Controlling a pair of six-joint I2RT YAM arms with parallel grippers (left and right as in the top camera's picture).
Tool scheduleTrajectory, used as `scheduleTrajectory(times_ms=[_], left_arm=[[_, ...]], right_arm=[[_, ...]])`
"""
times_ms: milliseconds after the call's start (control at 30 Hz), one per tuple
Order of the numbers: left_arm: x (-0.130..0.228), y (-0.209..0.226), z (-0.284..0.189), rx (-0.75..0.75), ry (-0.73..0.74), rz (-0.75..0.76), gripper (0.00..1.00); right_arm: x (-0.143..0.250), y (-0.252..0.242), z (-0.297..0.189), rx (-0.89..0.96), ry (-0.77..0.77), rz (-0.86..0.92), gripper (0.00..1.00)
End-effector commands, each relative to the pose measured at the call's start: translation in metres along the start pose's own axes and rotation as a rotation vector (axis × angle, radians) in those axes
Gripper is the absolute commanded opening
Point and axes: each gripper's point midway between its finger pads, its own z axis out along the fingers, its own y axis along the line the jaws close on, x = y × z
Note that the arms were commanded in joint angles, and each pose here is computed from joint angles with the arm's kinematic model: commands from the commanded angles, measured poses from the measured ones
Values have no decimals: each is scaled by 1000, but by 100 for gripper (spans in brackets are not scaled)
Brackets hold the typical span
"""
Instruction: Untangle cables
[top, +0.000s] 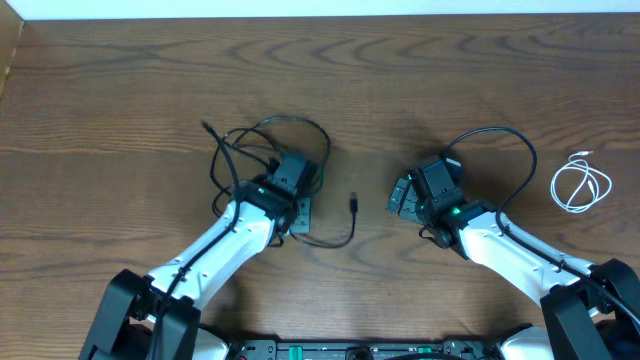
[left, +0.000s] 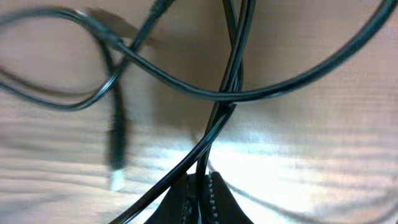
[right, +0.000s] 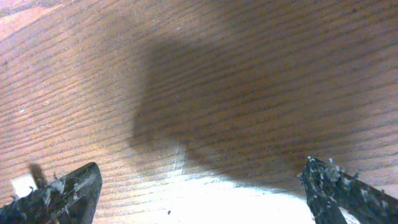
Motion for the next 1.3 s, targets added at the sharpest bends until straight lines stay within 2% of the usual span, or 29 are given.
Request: scheduleTrajectory(times_ms=[0, 133, 167, 200, 300, 533, 567, 633, 733, 900, 1067, 1267], left_arm=[[-25, 25, -13, -159, -85, 39, 8], [-27, 40, -16, -246, -103, 51, 10], [-25, 39, -16, -238, -92, 53, 25], [-23, 38, -15, -229, -84, 53, 34], [-20, 32, -17, -196, -59, 55, 41], [-39, 25, -36, -180, -86, 47, 47], [-41, 24, -36, -177, -92, 46, 51], [-42, 25, -35, -184, -97, 36, 52], [-42, 41, -37, -240, -110, -99, 56], [-39, 74, -35, -279, -70, -237, 58], [-36, 93, -29, -197, 0, -368, 72], [-43, 91, -24, -103, -2, -432, 71]], right_arm=[[-3, -1, -2, -3, -11, 20, 99], [-3, 0, -2, -3, -11, 20, 99], [-3, 0, -2, -5, -9, 20, 99], [-3, 0, -2, -5, -9, 20, 99], [-3, 0, -2, -5, -9, 20, 99], [-3, 0, -2, -5, -9, 20, 99], [-3, 0, -2, -5, -9, 20, 99], [-3, 0, -2, -5, -9, 20, 99], [-2, 1, -2, -11, -6, 17, 99], [2, 13, -3, -70, 23, -4, 99], [2, 23, -4, -121, 28, -34, 99], [1, 24, -4, -122, 26, -33, 99]])
